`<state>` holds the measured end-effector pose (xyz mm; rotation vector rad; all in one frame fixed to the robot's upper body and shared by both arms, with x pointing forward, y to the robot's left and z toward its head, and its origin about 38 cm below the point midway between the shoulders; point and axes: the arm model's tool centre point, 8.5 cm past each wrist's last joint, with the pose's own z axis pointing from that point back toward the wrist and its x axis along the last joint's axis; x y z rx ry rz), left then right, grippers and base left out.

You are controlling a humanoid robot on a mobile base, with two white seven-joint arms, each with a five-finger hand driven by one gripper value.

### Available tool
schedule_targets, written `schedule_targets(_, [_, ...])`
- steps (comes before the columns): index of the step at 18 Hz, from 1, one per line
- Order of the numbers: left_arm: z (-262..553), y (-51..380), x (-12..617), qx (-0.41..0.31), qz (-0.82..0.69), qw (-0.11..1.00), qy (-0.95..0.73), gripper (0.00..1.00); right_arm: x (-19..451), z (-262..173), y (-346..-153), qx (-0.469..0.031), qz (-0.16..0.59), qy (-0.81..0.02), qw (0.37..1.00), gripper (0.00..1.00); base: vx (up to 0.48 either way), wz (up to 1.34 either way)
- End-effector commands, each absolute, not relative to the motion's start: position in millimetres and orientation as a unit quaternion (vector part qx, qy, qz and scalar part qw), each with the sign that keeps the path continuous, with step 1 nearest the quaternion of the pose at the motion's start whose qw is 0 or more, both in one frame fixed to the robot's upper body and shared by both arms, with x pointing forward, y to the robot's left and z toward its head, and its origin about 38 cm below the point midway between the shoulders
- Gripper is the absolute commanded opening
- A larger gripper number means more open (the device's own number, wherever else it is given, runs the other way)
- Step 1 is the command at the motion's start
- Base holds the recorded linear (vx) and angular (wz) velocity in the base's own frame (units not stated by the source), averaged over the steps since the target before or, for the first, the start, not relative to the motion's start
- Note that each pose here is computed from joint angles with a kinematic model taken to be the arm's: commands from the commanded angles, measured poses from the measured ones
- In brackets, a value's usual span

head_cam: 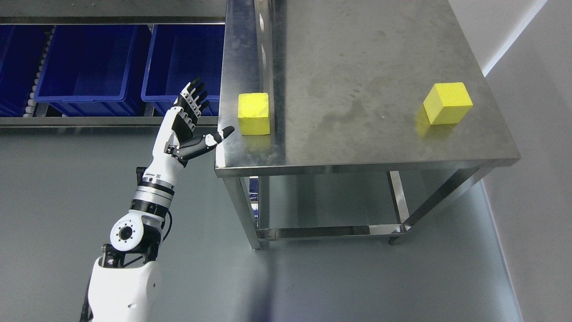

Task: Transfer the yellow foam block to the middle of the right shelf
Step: 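Reach the left hand toward the yellow foam cube near the table edge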

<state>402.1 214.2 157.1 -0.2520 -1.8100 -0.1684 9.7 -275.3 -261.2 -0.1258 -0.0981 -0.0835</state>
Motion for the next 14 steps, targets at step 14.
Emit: schedule_targets(14, [208.2,278.8,457.5,-0.063,-0.266,0.587,-0.762,1.0,14.6,-260.1,-287.0,-0.071,-0.039,-0.057,0.995,1.0,0.004,-0.02])
